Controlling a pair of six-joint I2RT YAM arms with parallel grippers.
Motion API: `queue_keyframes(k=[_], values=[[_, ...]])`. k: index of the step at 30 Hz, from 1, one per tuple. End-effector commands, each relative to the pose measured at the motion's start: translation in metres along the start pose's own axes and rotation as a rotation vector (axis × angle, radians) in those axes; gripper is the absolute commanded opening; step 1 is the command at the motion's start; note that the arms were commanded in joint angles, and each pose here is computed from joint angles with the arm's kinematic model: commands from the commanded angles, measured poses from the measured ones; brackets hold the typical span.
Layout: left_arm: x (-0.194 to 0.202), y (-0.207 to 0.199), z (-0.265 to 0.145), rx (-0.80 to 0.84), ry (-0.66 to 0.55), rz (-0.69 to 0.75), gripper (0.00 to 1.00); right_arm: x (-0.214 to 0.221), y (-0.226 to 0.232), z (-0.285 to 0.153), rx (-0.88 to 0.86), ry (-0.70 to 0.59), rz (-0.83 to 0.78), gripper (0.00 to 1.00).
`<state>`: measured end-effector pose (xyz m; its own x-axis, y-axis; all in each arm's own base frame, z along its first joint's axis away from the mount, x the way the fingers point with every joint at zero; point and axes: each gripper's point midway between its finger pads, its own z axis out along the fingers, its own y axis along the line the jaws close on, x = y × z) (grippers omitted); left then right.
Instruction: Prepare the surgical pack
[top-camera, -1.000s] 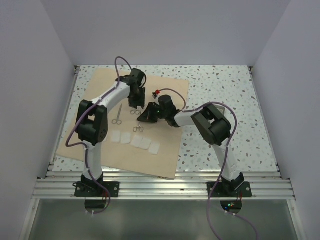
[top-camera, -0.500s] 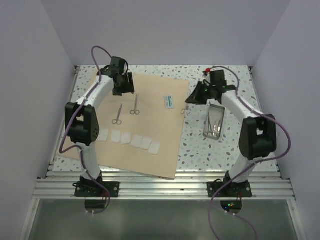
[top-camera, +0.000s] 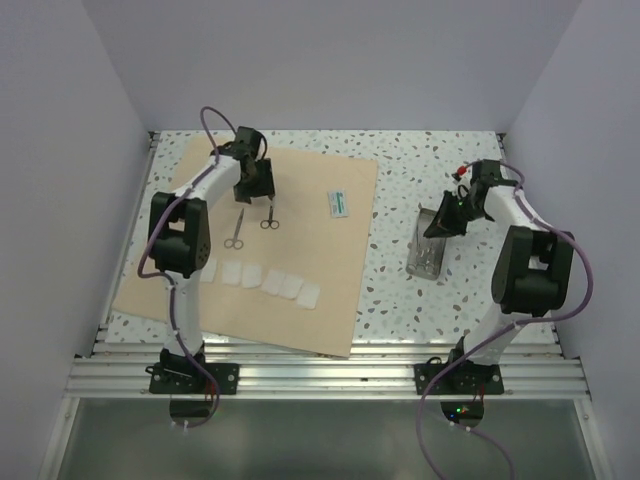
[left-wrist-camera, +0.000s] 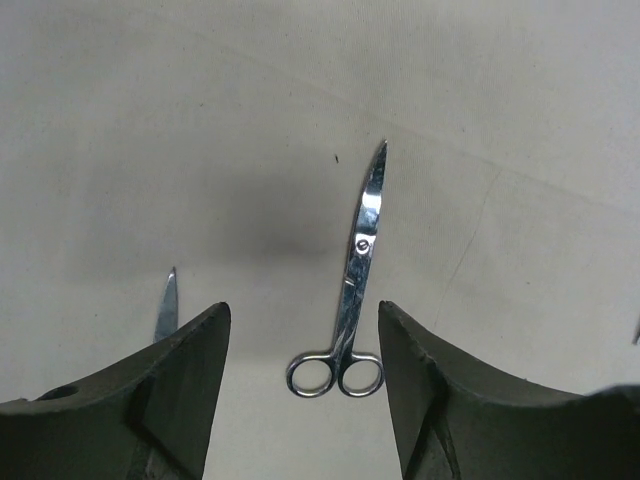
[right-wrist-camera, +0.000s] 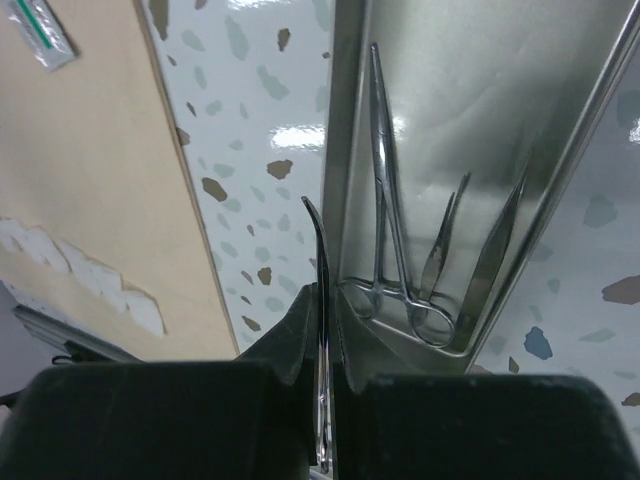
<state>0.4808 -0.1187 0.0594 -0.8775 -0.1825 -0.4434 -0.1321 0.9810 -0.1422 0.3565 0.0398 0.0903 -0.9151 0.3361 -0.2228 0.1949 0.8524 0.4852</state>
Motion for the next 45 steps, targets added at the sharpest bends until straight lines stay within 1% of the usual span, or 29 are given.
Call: queue_keyframes(k=[1, 3, 5, 11, 14, 15, 18, 20, 22, 25, 27, 29, 30, 32, 33, 38, 39, 45], values=[[-0.035, -0.012, 0.005, 0.018, -0.1, -0.005, 0.65, 0.013, -0.012, 0.008, -0.009, 0.063, -0.018, 0.0], [-0.042, -0.017, 0.009, 0.021, -0.124, 0.02, 0.68, 0.011, -0.021, 0.014, -0.014, 0.069, 0.002, 0.0], [-0.05, -0.024, 0.014, 0.034, -0.157, 0.034, 0.7, 0.006, -0.019, 0.018, -0.071, 0.066, 0.01, 0.02], [-0.071, -0.04, 0.016, 0.103, -0.224, 0.052, 0.7, 0.0, -0.026, 0.034, -0.086, 0.092, 0.013, 0.05], [-0.076, -0.046, 0.017, 0.124, -0.237, 0.051, 0.7, 0.006, -0.029, 0.037, -0.075, 0.112, 0.028, 0.1], [-0.078, -0.045, 0.017, 0.115, -0.244, 0.051, 0.71, 0.007, -0.032, 0.037, -0.063, 0.114, 0.036, 0.21], [-0.083, -0.04, 0.022, 0.065, -0.263, 0.066, 0.73, 0.007, -0.034, 0.03, -0.023, 0.089, 0.051, 0.37], [-0.085, -0.043, 0.024, 0.045, -0.28, 0.104, 0.73, 0.0, -0.033, 0.022, 0.012, 0.054, 0.063, 0.41], [-0.085, -0.046, 0.029, 0.028, -0.288, 0.129, 0.7, 0.001, -0.034, 0.014, 0.051, 0.053, 0.078, 0.41], [-0.081, -0.049, 0.033, 0.002, -0.286, 0.15, 0.64, -0.006, -0.029, -0.004, 0.098, 0.018, 0.056, 0.42], [-0.079, -0.046, 0.032, -0.034, -0.29, 0.15, 0.6, -0.011, -0.02, -0.018, 0.093, -0.017, 0.033, 0.42], [-0.078, -0.043, 0.028, -0.063, -0.297, 0.143, 0.59, -0.012, -0.015, -0.026, 0.084, -0.031, 0.026, 0.43], [-0.073, -0.04, 0.03, -0.076, -0.288, 0.141, 0.56, -0.012, -0.01, -0.031, 0.071, -0.04, 0.018, 0.43], [-0.069, -0.036, 0.031, -0.088, -0.28, 0.133, 0.54, -0.008, -0.007, -0.034, 0.061, -0.043, 0.019, 0.43], [-0.068, -0.035, 0.032, -0.091, -0.278, 0.135, 0.52, -0.009, -0.004, -0.037, 0.054, -0.056, 0.014, 0.43], [-0.06, -0.031, 0.036, -0.104, -0.257, 0.134, 0.4, 0.002, 0.003, -0.034, 0.037, -0.039, 0.002, 0.43], [-0.06, -0.03, 0.036, -0.102, -0.255, 0.134, 0.36, 0.004, 0.004, -0.035, 0.036, -0.04, 0.001, 0.43], [-0.054, -0.031, 0.044, -0.085, -0.236, 0.134, 0.36, 0.009, 0.021, -0.031, 0.024, -0.033, -0.043, 0.43]])
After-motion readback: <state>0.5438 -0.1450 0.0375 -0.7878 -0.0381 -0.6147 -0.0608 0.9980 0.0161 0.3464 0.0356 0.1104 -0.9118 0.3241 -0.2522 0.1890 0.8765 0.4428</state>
